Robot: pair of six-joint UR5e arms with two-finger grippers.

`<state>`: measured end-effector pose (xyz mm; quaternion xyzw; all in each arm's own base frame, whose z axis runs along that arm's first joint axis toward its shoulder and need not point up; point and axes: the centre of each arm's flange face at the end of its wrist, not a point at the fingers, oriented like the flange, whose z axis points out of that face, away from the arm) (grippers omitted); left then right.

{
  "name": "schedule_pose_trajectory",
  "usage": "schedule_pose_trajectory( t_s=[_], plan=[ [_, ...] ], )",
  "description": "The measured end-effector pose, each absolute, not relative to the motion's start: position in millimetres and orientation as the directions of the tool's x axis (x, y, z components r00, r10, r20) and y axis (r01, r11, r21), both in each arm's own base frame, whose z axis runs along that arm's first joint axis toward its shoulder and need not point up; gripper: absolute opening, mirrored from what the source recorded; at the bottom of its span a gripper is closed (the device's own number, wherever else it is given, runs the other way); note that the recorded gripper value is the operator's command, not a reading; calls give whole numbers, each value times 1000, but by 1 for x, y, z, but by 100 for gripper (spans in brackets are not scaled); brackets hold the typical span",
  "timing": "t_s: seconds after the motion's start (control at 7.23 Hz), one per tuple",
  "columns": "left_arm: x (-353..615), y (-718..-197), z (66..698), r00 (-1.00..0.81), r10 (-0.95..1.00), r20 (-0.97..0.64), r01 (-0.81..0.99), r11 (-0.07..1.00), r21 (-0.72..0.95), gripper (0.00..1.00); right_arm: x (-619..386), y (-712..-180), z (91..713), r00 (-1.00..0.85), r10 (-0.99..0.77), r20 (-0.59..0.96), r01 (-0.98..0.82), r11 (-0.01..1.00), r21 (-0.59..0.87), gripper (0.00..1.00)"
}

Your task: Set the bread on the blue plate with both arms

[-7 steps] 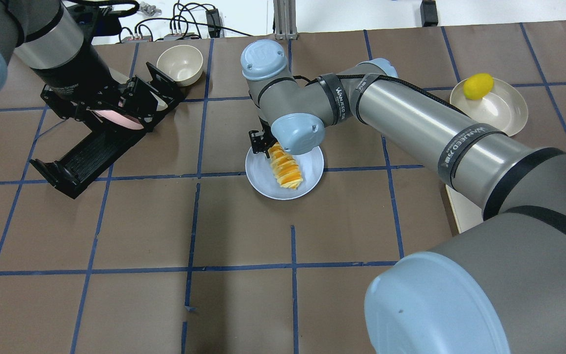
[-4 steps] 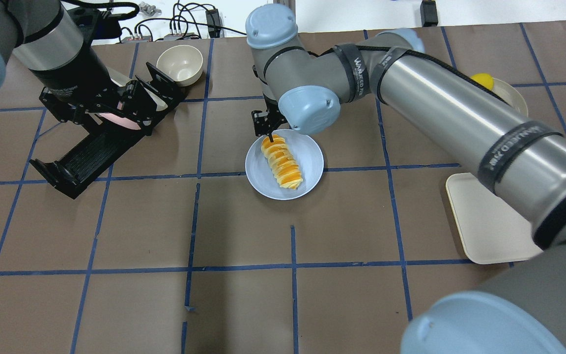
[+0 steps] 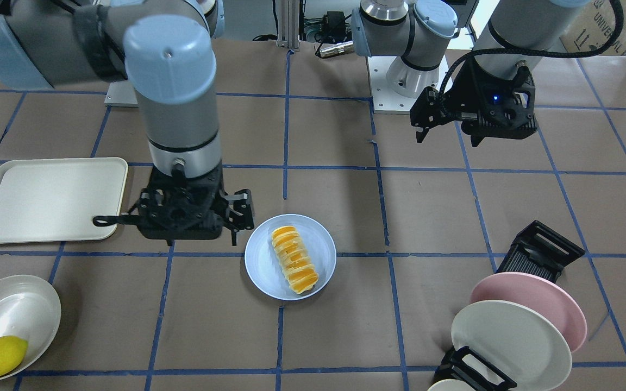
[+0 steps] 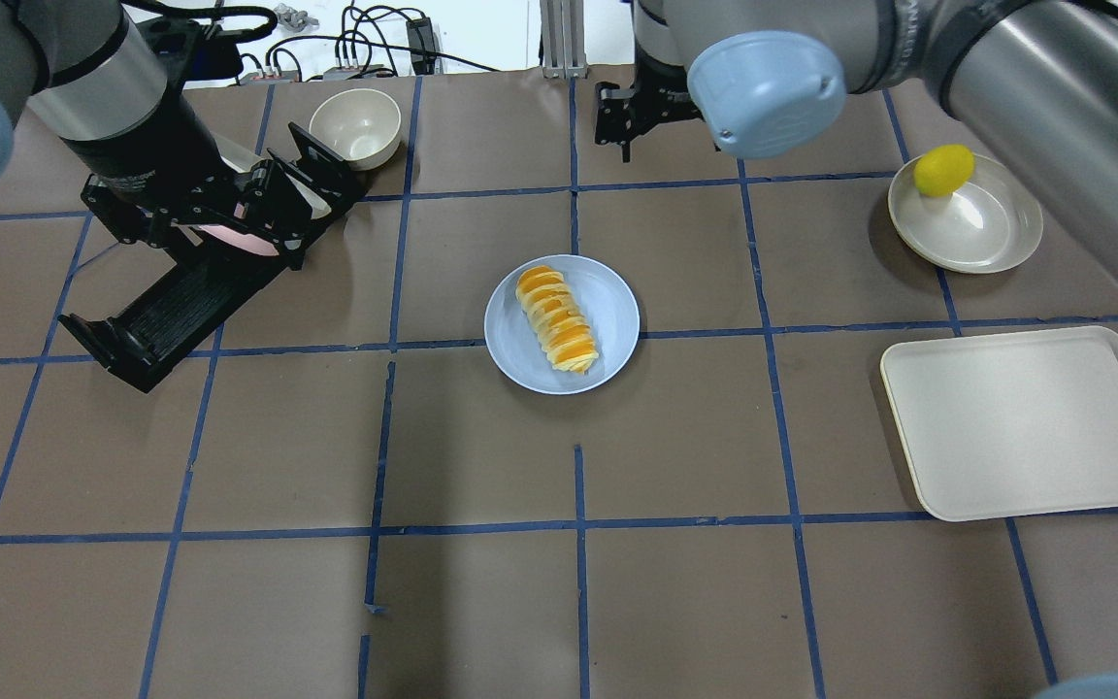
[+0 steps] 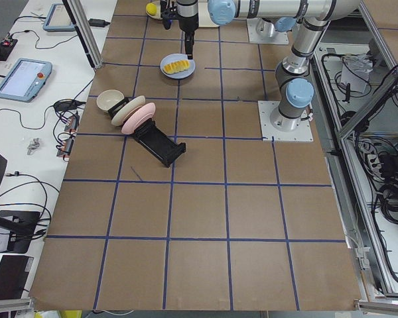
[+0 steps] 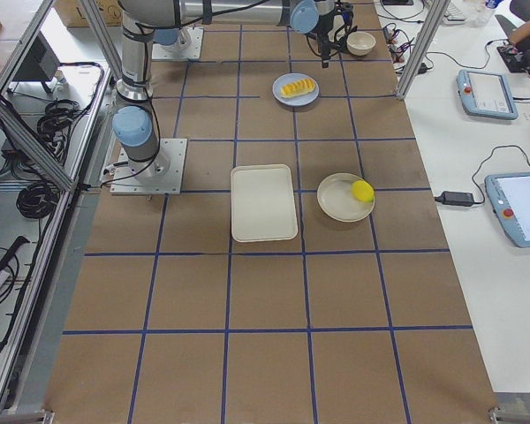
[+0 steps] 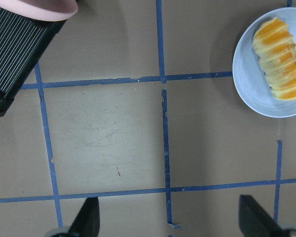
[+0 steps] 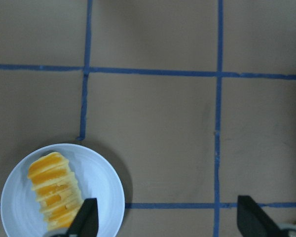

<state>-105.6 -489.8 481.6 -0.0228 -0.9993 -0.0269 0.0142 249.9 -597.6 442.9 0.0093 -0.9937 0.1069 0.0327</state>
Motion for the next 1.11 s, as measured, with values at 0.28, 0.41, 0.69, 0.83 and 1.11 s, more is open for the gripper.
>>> schedule_pose_trajectory(
  t_s=[0.28,0.41,0.69,0.83,1.11],
  plan=[
    [-106,-490,482,-999,45,30,47,997,53,100,172,-574,469,-999,42,26,37,985,-169,99],
    [-106,-490,482,-999,45,30,47,997,53,100,145,-549,467,-999,36,17,34,989,-142,98],
    [-106,-489,481,-999,45,30,47,997,54,100,130,-483,458,-1000,25,14,23,994,-107,98],
    [-106,-489,481,-998,45,31,47,997,54,100,129,-461,462,-1000,26,13,25,995,-93,98],
    [-106,-490,481,-998,45,31,47,997,53,100,130,-449,478,-999,27,20,26,999,-40,98]
  ],
)
